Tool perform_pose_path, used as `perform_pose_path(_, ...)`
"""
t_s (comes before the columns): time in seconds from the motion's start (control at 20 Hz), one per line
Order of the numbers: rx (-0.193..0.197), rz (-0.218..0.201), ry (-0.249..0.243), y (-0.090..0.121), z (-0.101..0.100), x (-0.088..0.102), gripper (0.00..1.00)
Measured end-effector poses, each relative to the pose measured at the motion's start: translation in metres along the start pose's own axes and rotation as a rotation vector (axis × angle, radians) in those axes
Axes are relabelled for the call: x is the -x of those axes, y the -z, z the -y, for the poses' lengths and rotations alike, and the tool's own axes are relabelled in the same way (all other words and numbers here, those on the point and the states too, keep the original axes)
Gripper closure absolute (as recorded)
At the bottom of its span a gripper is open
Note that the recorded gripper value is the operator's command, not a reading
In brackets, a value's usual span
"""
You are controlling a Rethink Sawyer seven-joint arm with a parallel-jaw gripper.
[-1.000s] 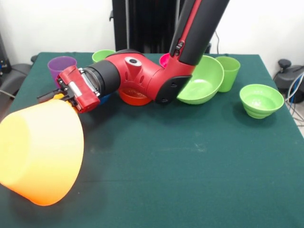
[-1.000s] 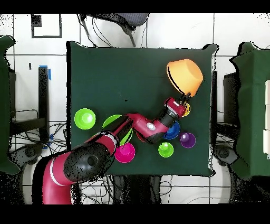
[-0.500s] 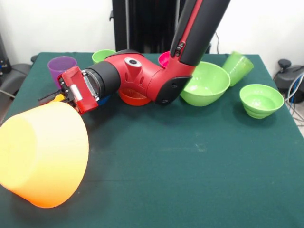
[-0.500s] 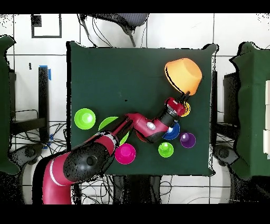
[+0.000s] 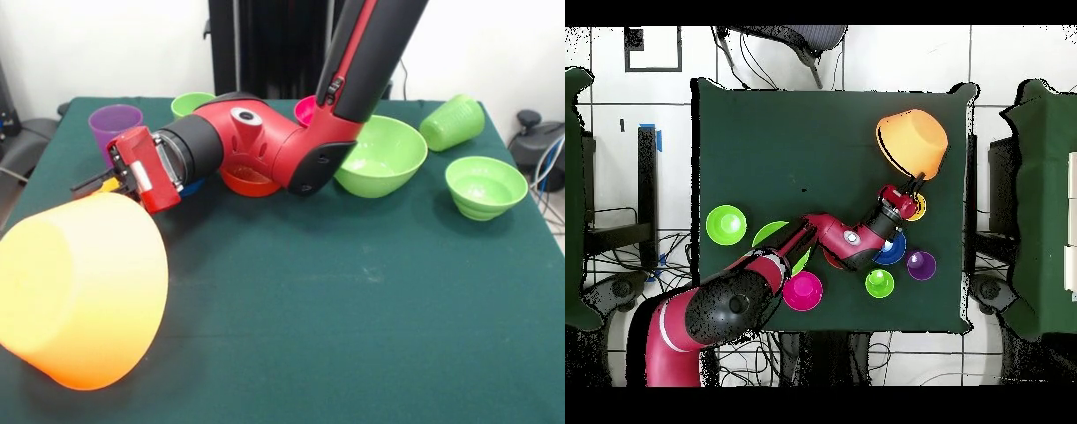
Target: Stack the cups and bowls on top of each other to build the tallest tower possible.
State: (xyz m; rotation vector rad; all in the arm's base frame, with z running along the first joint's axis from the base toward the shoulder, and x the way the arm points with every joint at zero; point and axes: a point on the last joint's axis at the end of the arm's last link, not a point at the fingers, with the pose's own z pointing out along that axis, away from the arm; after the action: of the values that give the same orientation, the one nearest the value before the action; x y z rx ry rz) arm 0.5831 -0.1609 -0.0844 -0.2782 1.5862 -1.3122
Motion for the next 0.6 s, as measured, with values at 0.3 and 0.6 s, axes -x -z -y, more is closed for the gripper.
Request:
perform_pose_path(0.3, 0.013, -0.011, 0.0, -0.0002, -0.0016, -0.0013, 1.0)
perform_pose_path(0.6, 0.013, -0.011, 0.0, -0.0002, -0.0016, -0.0013, 1.0)
